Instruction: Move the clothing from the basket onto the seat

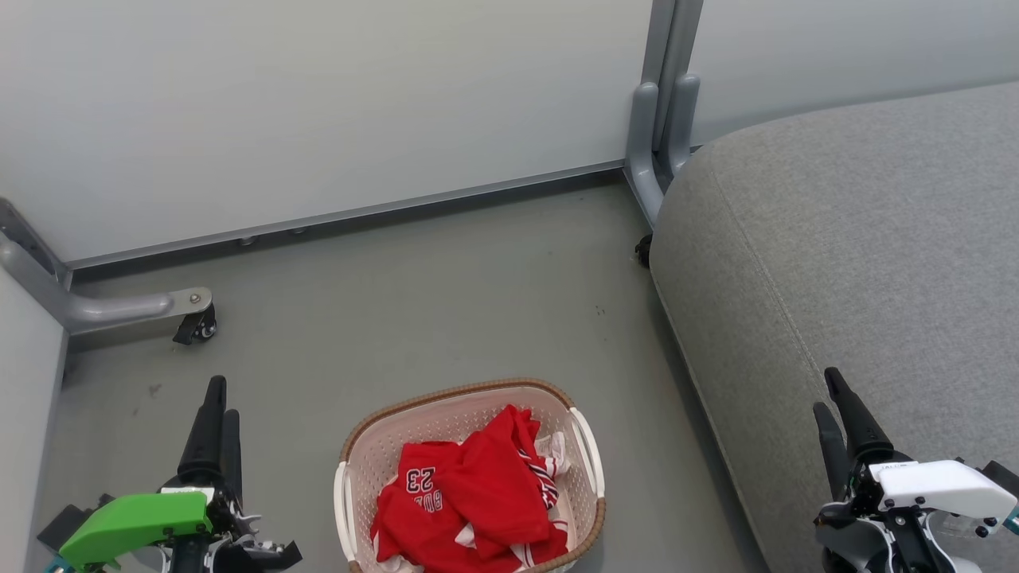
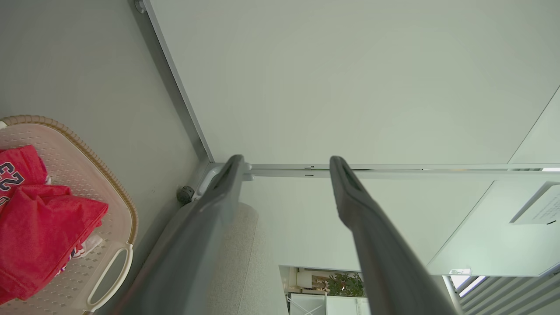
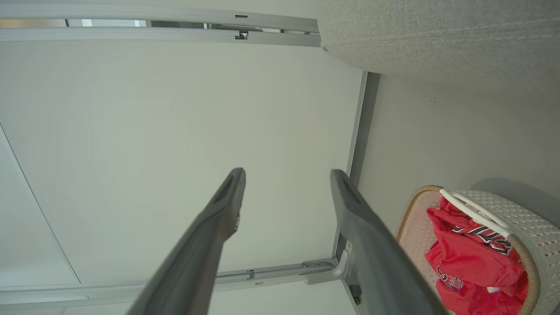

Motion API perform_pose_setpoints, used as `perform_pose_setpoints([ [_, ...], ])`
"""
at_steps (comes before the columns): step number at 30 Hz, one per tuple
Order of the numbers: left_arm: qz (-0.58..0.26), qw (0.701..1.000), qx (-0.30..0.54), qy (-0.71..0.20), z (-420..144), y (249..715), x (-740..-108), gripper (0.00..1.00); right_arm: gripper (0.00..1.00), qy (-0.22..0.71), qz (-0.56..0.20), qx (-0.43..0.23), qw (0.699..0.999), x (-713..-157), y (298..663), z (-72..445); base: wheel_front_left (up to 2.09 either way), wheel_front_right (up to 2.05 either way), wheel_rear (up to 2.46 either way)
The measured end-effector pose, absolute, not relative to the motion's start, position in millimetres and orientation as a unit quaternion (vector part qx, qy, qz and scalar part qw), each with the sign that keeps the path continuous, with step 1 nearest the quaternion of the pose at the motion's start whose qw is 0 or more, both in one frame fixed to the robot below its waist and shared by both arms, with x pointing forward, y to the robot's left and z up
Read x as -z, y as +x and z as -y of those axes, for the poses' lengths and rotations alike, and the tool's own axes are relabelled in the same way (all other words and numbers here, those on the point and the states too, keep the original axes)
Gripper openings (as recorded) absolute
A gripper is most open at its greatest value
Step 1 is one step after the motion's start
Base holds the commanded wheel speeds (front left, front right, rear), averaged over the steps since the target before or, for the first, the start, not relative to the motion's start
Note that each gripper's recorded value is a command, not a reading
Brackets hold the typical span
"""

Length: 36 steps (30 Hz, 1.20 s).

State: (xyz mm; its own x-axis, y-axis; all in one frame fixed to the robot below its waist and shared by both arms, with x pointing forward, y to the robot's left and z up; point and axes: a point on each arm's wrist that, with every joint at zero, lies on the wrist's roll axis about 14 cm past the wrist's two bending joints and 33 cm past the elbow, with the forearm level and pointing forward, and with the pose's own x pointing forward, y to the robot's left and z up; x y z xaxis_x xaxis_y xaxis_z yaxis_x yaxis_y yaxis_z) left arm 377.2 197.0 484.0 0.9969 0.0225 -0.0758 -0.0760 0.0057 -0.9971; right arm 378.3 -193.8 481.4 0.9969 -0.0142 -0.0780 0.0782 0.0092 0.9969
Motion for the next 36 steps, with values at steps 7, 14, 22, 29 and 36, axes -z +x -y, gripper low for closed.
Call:
perform_pose_setpoints([
  [7,-0.008,0.731,-0.034,-0.682,-198,379,-490,1.00,1.00,0.683,-0.011,0.031,0.730,-488,380,194,0.00,0.00,0.00],
  [14,0.000,0.768,-0.031,-0.639,-197,380,-496,1.00,1.00,0.649,-0.002,0.022,0.760,-496,383,191,0.00,0.00,0.00],
  [22,0.009,0.816,-0.025,-0.577,-197,382,-503,1.00,1.00,0.599,0.008,0.012,0.801,-505,386,188,0.00,0.00,0.00],
  [29,0.014,0.855,-0.017,-0.519,-192,383,-510,1.00,1.00,0.542,0.014,0.000,0.840,-512,387,183,0.00,0.00,0.00],
  [36,0.012,0.891,-0.014,-0.455,-185,384,-513,1.00,1.00,0.491,0.025,-0.013,0.870,-521,389,177,0.00,0.00,0.00],
])
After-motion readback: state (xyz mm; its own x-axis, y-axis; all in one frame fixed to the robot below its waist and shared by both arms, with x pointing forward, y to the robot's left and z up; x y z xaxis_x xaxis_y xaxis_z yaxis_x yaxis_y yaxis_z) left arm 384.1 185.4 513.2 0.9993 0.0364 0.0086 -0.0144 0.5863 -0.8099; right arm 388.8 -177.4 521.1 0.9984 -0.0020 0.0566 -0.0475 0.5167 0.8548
